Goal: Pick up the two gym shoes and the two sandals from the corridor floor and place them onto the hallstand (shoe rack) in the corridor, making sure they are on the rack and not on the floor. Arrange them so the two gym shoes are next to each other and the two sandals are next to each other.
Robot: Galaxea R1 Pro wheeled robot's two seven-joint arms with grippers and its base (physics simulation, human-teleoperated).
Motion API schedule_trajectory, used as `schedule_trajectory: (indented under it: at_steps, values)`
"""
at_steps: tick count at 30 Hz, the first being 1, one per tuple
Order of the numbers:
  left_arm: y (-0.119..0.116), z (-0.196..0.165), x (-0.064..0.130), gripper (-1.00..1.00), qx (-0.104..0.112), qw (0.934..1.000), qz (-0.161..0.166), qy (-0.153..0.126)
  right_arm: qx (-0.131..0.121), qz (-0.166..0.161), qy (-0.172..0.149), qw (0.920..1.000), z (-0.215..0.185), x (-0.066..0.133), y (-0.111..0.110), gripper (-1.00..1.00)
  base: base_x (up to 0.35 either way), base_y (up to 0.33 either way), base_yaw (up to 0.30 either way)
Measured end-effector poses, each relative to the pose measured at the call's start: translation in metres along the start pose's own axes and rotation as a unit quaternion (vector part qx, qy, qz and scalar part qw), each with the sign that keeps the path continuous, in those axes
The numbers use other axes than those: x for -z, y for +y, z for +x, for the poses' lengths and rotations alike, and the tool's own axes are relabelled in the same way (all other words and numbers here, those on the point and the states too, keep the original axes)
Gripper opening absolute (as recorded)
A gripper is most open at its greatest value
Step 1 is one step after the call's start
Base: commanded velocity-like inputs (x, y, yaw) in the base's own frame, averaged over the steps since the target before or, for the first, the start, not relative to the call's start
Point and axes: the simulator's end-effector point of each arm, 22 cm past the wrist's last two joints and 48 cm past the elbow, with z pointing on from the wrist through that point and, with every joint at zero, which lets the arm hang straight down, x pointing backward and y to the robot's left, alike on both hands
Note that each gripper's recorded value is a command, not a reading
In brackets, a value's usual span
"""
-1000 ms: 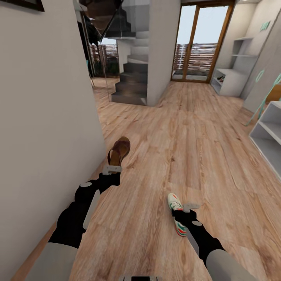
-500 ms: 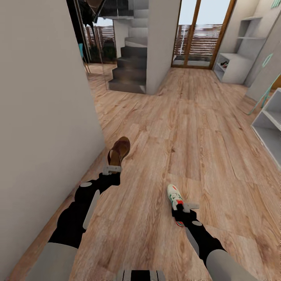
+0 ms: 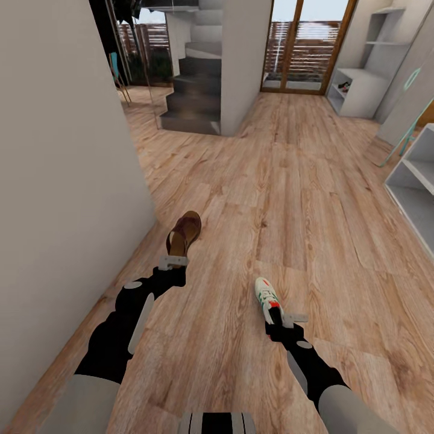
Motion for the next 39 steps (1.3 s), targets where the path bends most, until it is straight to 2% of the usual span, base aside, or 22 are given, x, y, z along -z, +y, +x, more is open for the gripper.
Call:
schedule_trajectory:
  at_steps: [23,39]
  values:
    - [0.013,0.071,-0.037,-1.00,0.017,0.9982,-0.001,0.057,0.002,0.003,0.059,0.9982,0.070,-0.026,-0.002,1.00,0.000,0.000,0.000]
    - [0.013,0.074,-0.039,-1.00,0.018,0.9981,-0.001,0.059,0.003,0.003,0.063,0.9980,0.074,-0.027,-0.002,1.00,0.023,-0.002,0.000]
